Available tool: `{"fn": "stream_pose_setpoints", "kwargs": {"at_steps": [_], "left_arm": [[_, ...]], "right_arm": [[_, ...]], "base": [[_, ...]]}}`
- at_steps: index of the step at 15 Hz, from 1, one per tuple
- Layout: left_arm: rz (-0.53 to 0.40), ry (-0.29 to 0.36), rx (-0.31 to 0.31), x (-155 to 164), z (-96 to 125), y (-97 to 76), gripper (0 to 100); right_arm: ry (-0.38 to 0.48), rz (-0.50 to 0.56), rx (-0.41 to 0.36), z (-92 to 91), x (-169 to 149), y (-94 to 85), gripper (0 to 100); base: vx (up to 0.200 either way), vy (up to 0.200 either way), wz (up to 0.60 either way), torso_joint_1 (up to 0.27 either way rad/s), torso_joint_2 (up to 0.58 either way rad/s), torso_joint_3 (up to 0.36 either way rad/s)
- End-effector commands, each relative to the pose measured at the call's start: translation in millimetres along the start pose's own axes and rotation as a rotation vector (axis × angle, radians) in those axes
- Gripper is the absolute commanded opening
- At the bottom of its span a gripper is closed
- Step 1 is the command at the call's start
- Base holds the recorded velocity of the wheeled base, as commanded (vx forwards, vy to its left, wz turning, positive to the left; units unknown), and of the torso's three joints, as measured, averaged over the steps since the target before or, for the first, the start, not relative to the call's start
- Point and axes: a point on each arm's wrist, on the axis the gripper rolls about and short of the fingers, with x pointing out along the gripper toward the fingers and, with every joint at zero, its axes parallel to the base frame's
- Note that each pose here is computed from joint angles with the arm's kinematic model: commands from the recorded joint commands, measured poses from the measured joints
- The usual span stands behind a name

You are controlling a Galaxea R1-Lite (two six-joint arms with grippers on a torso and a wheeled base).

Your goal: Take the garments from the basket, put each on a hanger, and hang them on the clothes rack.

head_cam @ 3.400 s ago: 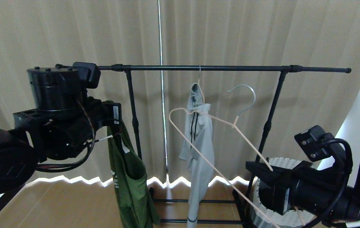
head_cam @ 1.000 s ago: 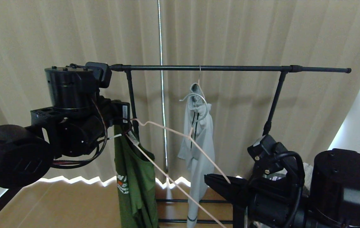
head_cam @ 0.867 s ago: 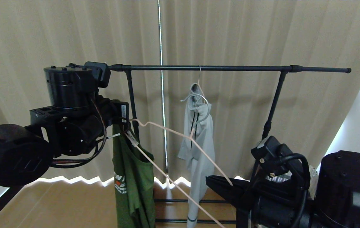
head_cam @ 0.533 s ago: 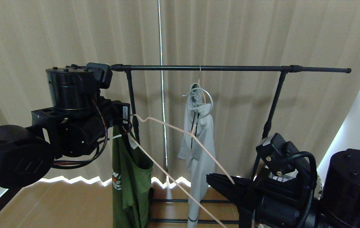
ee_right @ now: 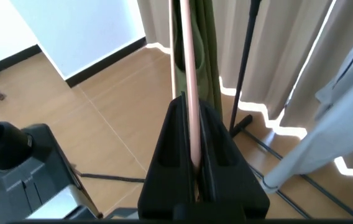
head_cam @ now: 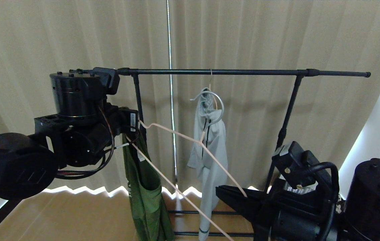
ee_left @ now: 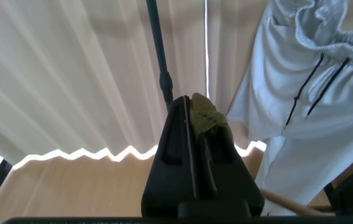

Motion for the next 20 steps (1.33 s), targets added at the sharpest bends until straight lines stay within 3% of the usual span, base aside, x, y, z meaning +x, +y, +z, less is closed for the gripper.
{"fn": "stream_pose_setpoints", "kwargs": {"at_steps": [1, 7, 12, 15, 20], "left_arm": [[-0.002, 0.004, 0.003, -1, -2, -0.6, 0], [0.003, -0.008, 0.001, -2, 2, 2.3, 0], [0.003, -0.003, 0.004, -8, 0, 5.2, 0], [-0.006, 0.018, 0.018, -10, -8, 3.4, 0], [-0.068, 0.001, 0.02, -24, -6, -12.0, 0]], "right_arm": [[0.007, -0.005, 0.0, -0.6, 6, -0.3, 0], [0.051, -0.056, 0.003, -9.4, 24, -9.8, 0], [0.015, -0.077, 0.009, 0.2, 23, -15.4, 0], [-0.002, -0.076, 0.011, 5.3, 26, -15.0, 0], [0.002, -0.091, 0.013, 7.6, 50, -18.4, 0]], "base": [[0.0, 0.0, 0.0, 0.0, 0.0, 0.0], [0.0, 0.0, 0.0, 0.0, 0.0, 0.0], [0.0, 0.0, 0.0, 0.0, 0.0, 0.0], [0.0, 0.0, 0.0, 0.0, 0.0, 0.0], [0.0, 0.0, 0.0, 0.0, 0.0, 0.0]]}}
